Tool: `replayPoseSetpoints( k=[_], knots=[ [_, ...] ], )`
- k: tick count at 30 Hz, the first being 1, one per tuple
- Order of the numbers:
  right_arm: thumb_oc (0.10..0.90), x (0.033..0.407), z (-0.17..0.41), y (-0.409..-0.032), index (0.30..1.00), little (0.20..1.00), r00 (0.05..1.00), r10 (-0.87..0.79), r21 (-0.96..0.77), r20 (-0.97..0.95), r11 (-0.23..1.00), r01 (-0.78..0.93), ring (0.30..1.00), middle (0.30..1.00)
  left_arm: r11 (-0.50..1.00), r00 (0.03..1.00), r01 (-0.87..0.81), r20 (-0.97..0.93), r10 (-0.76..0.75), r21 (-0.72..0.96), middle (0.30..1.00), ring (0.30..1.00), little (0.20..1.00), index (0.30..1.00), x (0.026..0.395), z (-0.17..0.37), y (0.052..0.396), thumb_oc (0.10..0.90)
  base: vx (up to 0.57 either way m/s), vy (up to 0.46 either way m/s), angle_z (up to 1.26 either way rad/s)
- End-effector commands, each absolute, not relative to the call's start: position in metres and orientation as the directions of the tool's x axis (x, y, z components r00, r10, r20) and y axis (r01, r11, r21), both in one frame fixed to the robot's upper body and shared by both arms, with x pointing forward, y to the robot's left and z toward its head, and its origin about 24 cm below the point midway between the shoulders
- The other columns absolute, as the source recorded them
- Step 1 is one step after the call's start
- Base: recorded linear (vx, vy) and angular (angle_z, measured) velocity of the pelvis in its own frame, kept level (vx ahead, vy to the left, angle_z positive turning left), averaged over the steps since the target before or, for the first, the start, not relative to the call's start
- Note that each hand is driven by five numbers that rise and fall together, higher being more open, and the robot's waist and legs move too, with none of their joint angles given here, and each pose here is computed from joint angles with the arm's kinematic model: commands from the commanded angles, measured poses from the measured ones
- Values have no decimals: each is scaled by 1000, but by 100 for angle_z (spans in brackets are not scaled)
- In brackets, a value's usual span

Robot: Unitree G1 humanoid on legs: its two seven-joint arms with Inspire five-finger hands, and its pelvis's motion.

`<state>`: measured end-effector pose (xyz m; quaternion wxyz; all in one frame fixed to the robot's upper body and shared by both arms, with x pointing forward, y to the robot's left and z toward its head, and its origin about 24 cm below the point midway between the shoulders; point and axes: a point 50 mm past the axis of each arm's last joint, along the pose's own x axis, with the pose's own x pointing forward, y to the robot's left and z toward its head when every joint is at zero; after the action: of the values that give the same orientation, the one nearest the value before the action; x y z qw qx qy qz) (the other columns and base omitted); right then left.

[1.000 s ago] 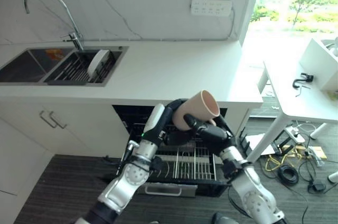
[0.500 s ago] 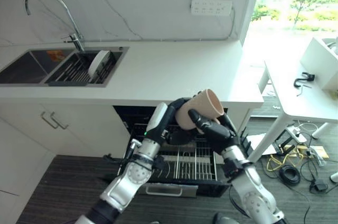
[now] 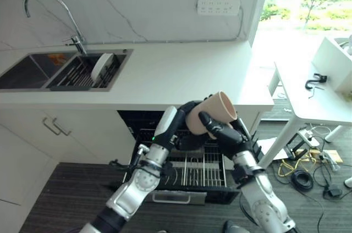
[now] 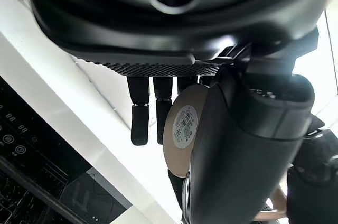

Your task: Place the dishes in the dishwasher.

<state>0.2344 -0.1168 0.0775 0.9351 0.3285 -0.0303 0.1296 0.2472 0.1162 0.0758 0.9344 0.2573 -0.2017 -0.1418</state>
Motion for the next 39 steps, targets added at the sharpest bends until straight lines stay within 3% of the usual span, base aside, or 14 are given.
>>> replayPoseSetpoints(
  k=[1,9,21,26,32,39],
  knots=[
    [400,239,172,-162,300,300,770,-116,605,628,694,-389,300,300,858,894,-86,419,-158,506,900,900,900,900,258,97,165,800,-22,31,-9],
    [400,236,180,-204,300,300,713,-256,582,653,772,-256,300,300,818,869,-429,423,257,383,900,900,900,900,251,91,248,800,-20,45,1],
    [400,233,178,-216,300,300,701,-319,586,638,791,-174,300,300,791,817,-561,316,482,243,900,900,900,900,238,74,278,800,14,15,7],
    [400,231,178,-219,300,300,693,-338,592,637,791,-158,300,300,784,770,-621,190,609,7,900,900,900,900,229,58,291,800,26,-2,7],
    [400,232,176,-219,300,300,706,-342,601,620,785,-148,300,300,783,769,-622,185,612,-7,900,900,900,900,228,56,288,800,26,-21,5],
    [400,244,149,-203,300,300,855,-167,535,490,832,-144,300,300,908,882,-392,340,326,147,900,900,900,900,245,88,260,800,26,-17,1]
  ],
)
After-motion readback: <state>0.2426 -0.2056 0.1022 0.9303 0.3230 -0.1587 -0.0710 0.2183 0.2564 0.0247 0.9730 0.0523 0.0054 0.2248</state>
